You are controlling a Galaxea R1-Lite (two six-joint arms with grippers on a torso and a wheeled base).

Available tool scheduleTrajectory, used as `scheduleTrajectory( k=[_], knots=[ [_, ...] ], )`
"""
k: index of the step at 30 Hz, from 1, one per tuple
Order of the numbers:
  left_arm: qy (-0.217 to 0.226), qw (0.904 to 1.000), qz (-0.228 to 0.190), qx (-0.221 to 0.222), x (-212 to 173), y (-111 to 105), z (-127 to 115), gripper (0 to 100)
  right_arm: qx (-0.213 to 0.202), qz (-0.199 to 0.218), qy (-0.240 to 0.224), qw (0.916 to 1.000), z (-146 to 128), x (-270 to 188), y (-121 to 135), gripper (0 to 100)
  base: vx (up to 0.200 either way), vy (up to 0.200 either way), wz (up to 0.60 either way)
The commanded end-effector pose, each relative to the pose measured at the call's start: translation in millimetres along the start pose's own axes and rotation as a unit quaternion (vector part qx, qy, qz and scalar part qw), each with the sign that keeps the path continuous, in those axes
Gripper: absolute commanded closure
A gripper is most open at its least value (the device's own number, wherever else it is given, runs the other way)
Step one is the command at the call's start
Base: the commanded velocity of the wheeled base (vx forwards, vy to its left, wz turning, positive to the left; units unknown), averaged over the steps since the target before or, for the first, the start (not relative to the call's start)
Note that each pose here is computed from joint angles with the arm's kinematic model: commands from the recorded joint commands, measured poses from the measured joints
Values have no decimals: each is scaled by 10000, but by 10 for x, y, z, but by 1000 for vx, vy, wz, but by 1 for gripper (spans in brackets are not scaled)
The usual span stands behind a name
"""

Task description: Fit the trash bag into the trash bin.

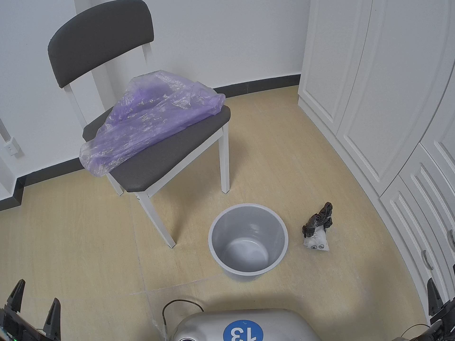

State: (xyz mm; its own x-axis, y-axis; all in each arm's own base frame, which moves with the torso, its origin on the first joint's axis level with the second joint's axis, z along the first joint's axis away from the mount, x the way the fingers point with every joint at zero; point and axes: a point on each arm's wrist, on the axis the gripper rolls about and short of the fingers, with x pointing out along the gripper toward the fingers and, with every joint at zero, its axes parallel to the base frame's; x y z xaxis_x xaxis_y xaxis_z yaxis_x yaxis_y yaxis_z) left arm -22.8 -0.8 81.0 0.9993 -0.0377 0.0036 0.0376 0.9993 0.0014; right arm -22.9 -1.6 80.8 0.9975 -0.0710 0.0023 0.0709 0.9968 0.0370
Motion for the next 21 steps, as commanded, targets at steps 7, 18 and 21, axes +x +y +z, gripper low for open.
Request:
scheduleTrajectory(
  k=[7,18,21],
  knots=[
    [0,9997,135,-206,1,6,-51,0,23,-21,3,10000,-52,1,-3,0,0,0,0],
    [-15,9998,165,-144,0,7,-49,0,-8,-21,3,10000,-52,1,-3,0,0,0,0],
    [-5,9998,173,-29,0,7,-51,0,-47,-13,19,10000,-55,1,-2,0,0,0,0]
  ],
)
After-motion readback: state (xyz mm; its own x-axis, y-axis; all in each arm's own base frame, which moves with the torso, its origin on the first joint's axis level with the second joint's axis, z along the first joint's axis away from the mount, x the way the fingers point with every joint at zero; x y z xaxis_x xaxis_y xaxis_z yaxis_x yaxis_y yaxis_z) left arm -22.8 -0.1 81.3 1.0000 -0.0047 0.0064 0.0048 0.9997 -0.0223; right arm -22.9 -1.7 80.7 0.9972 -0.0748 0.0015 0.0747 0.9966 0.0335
